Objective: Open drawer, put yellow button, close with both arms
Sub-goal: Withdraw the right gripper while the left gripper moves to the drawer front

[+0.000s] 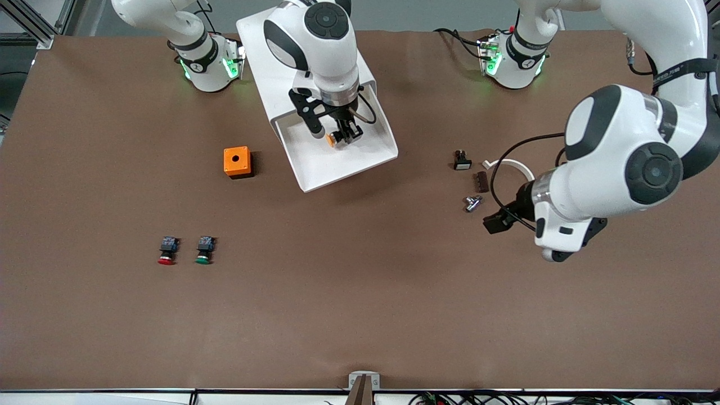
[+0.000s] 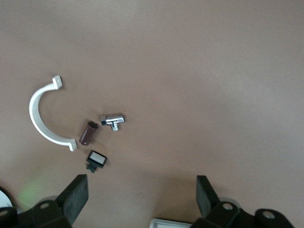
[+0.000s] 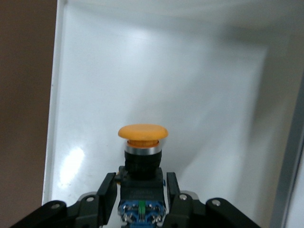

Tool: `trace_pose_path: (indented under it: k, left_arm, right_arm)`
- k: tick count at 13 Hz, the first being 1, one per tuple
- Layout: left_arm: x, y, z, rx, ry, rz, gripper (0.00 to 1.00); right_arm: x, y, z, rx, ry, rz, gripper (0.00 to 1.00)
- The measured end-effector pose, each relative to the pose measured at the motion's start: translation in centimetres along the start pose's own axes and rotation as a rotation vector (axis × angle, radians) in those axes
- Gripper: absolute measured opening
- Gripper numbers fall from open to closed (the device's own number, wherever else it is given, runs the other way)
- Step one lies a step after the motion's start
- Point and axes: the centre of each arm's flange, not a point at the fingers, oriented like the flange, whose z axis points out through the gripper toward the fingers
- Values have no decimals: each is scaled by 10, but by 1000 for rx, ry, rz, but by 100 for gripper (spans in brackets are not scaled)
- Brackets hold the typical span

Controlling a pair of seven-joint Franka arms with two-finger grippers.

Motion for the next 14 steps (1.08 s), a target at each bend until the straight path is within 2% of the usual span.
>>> trace_pose_path:
  k: [1,4,6,8,11,14]
  left_arm:
    - [-9,6,2,13,10,40,100]
    - [-29,26,17,7,32,117,100]
    - [-41,41,31,-17,41,153,100]
    - [-58,59,50,-35,47,195,100]
    - [-99,101,86,-62,58,268,100]
    - [-137,137,134,-76,46,258,100]
  right_arm:
    - [0,-1,-3,6,-1,0,63]
    - [5,-12,-25,42,-5,-50,98]
    - [25,-21,-51,32,11,-190,100]
    - [66,-32,-78,6,24,-356,100]
    - [172,-44,-98,-35,25,-558,100]
    - [295,-35,-106,-69,5,-734,100]
